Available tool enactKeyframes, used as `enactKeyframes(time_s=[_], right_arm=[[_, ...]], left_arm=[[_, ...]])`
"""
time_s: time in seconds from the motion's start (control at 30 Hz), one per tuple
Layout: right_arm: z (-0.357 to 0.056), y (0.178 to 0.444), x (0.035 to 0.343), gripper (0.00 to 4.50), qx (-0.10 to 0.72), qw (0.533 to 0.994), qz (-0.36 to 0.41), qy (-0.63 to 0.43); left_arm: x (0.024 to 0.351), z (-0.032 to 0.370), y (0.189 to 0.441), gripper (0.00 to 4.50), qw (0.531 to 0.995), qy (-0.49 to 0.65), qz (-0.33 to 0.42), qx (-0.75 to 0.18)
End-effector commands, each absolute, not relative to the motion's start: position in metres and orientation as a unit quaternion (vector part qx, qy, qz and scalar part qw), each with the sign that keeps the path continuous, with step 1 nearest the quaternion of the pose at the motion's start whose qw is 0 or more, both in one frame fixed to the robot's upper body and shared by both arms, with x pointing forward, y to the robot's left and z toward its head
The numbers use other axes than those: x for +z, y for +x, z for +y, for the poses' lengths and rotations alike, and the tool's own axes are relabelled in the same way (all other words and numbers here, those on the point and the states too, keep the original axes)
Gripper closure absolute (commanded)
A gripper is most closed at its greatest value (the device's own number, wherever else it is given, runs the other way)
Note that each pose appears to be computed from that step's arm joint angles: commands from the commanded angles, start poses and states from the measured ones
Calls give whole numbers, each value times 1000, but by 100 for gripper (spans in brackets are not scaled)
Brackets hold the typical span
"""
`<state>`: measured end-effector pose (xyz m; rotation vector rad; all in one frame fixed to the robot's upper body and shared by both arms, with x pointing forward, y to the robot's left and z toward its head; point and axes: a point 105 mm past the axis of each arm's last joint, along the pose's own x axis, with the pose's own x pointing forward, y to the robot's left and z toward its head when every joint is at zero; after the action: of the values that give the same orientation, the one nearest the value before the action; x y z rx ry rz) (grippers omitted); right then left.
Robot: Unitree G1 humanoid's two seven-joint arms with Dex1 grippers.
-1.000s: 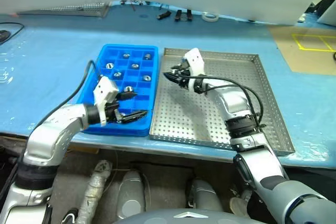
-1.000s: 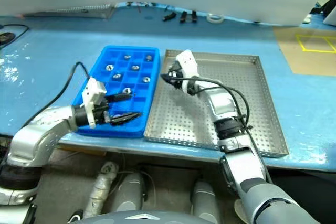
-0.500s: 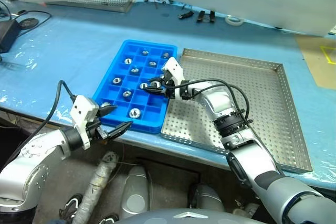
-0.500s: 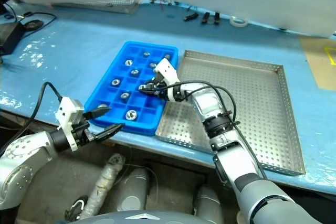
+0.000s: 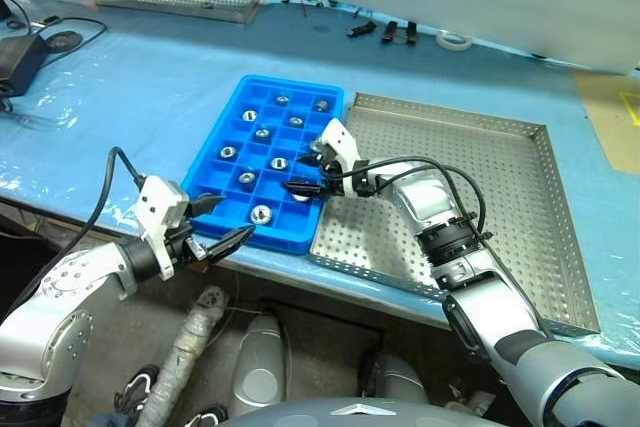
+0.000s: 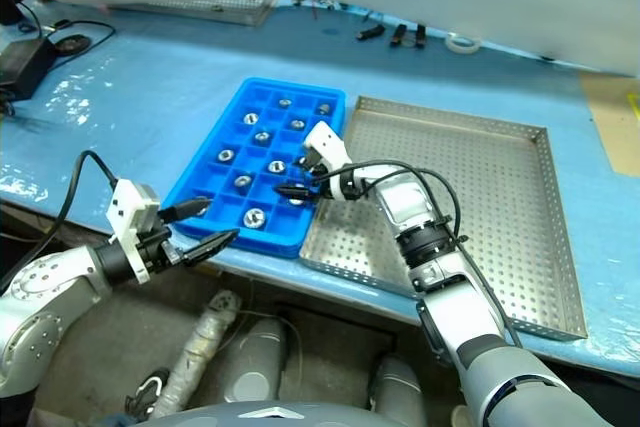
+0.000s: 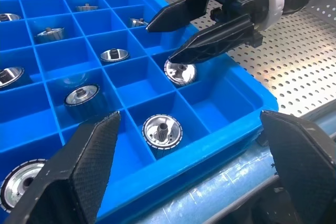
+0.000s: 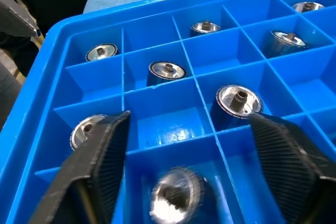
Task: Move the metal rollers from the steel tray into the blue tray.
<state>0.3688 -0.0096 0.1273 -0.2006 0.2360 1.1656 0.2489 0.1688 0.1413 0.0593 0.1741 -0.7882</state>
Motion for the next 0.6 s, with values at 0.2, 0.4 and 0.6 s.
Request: enactKeyframes(time_s=[0.2,0.4,0.6], right_arm=[[-14,375,146,3,532,838,84,-90],[-26,386,162,3,485,868,50,-100],[-66,396,184,3,396,916,27,-51]], left_arm=[[149,165,253,0,913,42,73,-399],[152,161,262,0,907,44,69,-413],[158,137,293,0,891,43,40,-450]])
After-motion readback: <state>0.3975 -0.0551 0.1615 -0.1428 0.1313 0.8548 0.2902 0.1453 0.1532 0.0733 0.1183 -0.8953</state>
